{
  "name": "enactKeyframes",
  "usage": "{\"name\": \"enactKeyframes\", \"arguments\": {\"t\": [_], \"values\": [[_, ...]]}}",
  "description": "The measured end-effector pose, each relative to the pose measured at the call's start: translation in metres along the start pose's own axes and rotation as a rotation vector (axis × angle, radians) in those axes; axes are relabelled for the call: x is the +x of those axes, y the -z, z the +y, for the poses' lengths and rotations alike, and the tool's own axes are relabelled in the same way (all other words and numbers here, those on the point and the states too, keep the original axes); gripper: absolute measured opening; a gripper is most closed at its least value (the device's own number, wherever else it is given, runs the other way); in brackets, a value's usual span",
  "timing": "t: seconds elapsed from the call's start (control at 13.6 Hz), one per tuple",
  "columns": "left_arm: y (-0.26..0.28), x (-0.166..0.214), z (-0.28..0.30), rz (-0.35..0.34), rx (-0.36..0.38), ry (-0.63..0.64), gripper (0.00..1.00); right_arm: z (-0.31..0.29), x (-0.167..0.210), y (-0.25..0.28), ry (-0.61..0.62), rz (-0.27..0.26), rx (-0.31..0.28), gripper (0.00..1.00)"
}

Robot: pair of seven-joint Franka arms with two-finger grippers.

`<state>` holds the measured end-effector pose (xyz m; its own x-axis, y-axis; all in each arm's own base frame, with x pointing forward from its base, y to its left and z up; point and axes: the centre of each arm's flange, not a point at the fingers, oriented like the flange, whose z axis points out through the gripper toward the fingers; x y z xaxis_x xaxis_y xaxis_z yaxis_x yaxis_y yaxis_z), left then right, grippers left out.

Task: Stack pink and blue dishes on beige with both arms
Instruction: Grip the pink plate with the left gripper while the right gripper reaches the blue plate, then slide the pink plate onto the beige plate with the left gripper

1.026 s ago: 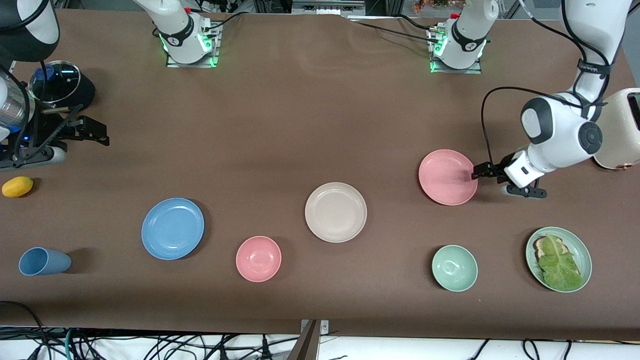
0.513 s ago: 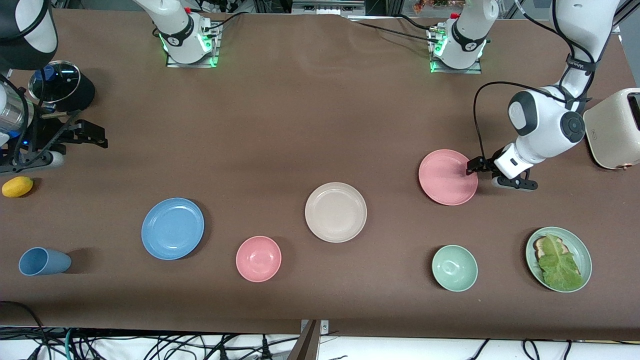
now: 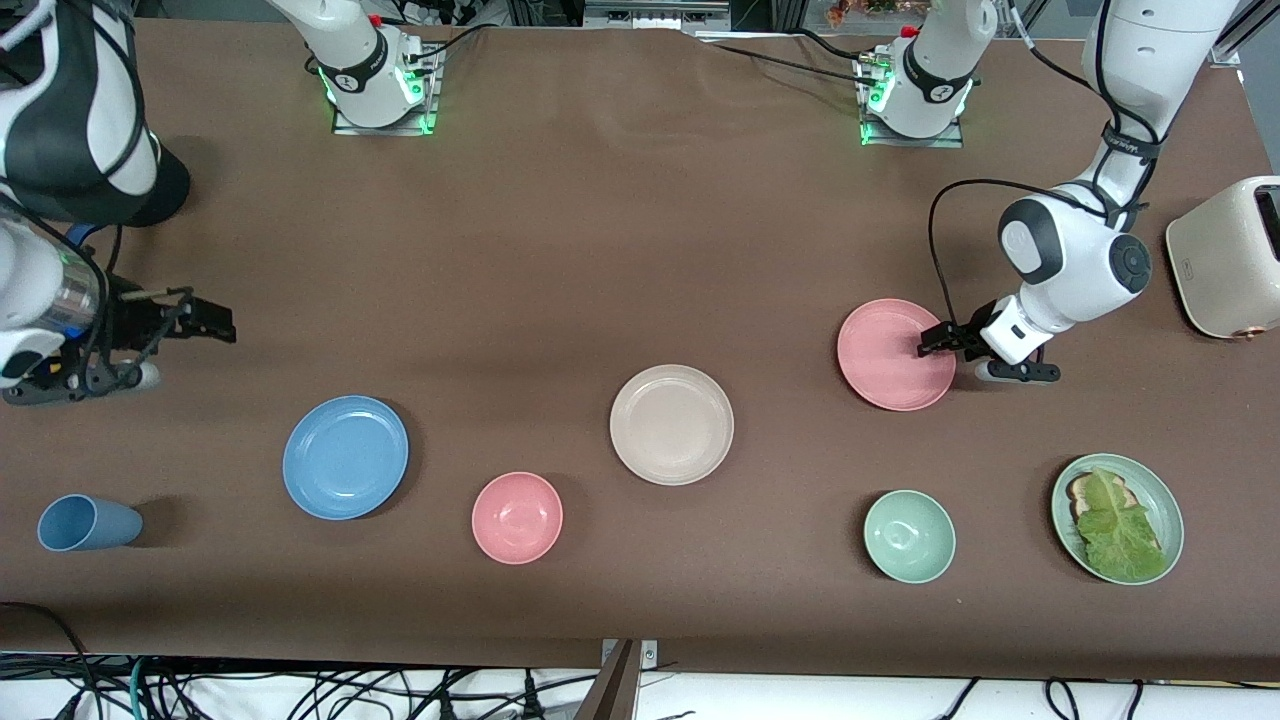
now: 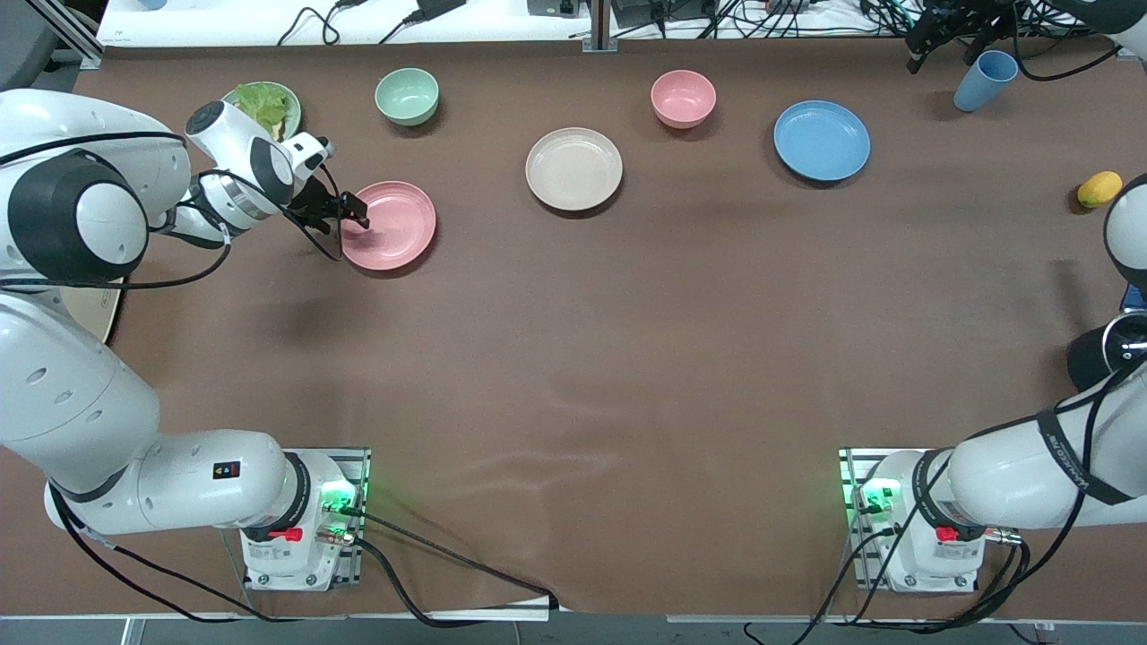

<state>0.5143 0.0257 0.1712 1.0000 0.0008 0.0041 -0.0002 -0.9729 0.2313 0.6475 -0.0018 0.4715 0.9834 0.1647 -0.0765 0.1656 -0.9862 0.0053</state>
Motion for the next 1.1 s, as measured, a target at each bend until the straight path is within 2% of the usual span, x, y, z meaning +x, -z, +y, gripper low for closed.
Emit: {"name": "enactKeyframes", "arguments": {"t": [0.07,0.15,0.29,0.66,0.73,0.95,1.1], "values": [[-0.002,0.0,0.001,0.001,0.002,-0.022,0.96,0.001,0.006,-0.008,0.0,0.011,-0.003,1.0],[-0.003,0.001,0.002,0.005,0.004,-0.045,0.88,0.002,0.01,-0.015,-0.001,0.017,-0.005,1.0],[0.001,0.005,0.003,0.016,0.005,-0.062,0.62,0.011,0.019,-0.033,-0.013,0.031,-0.009,1.0],[0.01,0.014,0.005,0.007,-0.014,-0.069,0.09,0.023,0.049,-0.105,-0.022,0.057,-0.021,1.0],[0.012,0.016,0.006,0.008,-0.017,-0.072,0.05,0.021,0.053,-0.115,-0.017,0.065,-0.022,1.0],[0.025,0.022,0.01,0.008,-0.031,-0.079,0.05,0.016,0.067,-0.149,-0.007,0.097,-0.027,1.0],[0.042,0.035,0.02,-0.023,-0.075,-0.082,0.05,0.017,0.074,-0.178,-0.009,0.111,-0.028,1.0]]}}
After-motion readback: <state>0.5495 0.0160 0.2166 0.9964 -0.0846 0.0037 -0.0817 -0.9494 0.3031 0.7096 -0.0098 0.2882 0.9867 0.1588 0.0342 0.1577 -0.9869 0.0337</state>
